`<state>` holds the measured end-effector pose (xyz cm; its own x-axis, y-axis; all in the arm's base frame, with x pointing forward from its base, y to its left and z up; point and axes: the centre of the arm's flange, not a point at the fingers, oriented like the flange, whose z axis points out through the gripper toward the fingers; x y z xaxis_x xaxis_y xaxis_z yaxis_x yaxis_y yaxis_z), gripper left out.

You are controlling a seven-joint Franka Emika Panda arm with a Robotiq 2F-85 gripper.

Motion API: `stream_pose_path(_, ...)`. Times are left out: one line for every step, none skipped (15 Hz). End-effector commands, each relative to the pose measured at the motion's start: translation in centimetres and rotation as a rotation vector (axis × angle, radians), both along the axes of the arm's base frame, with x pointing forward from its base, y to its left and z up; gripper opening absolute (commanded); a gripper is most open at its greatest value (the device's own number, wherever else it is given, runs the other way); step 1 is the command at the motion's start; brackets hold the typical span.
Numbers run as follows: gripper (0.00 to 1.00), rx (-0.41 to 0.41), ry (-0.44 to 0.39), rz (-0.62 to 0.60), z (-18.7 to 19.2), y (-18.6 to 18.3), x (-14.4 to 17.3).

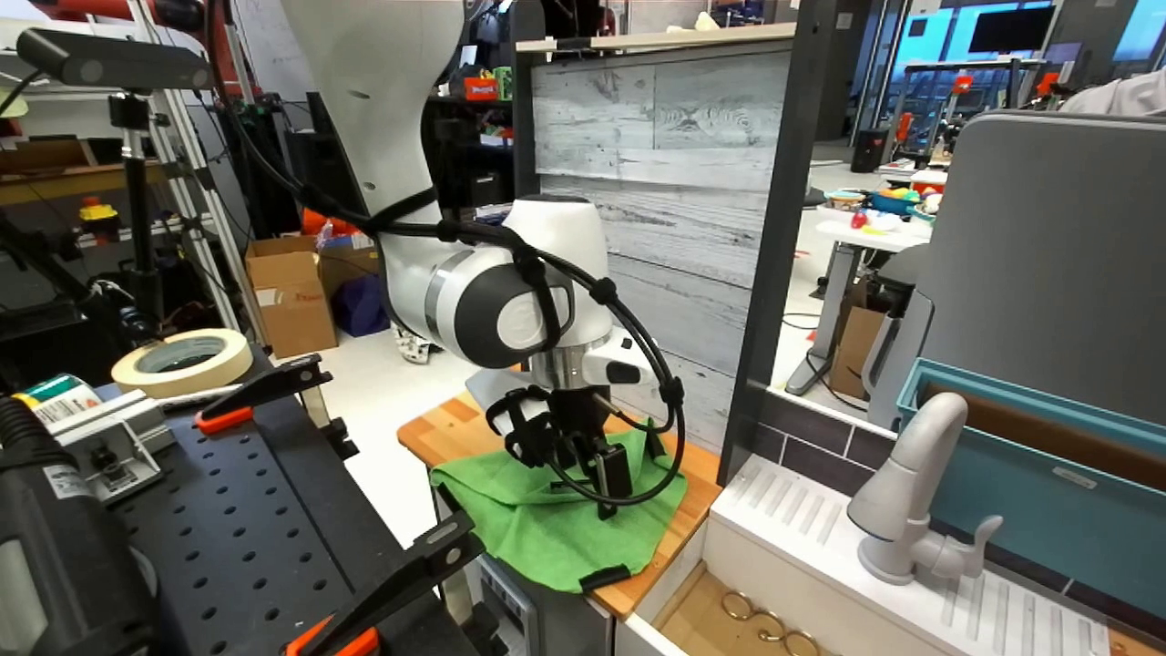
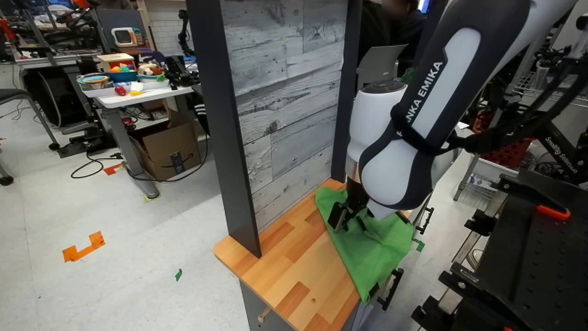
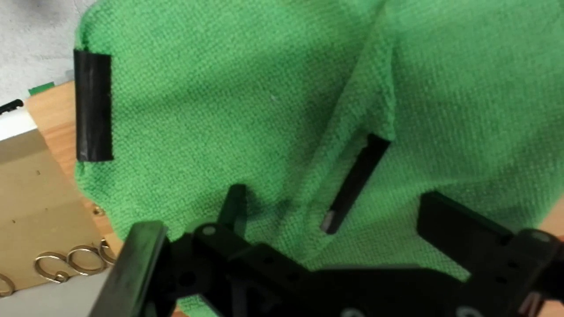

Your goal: Push the towel to the left

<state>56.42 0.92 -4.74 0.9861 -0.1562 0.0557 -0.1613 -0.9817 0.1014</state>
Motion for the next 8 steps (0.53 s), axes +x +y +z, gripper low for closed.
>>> stream_pose_path(1.0,0.01,-0.002,0.073,-0.8,3.8,0.8)
stream_pose_path(1.0,0.018,-0.002,0.092,-0.8,4.8,0.9)
stream_pose_path(1.0,0.025,-0.002,0.113,-0.9,6.0,1.1)
stream_pose_path(1.0,0.033,-0.001,0.135,-0.8,7.2,1.3)
stream_pose_path(1.0,0.044,0.001,0.157,-1.0,8.3,1.4)
stream_pose_path(1.0,0.048,0.005,0.18,-1.2,9.5,1.4)
stream_pose_path(1.0,0.052,0.014,0.204,-1.5,10.6,1.4)
stream_pose_path(1.0,0.057,0.02,0.224,-1.7,11.5,1.4)
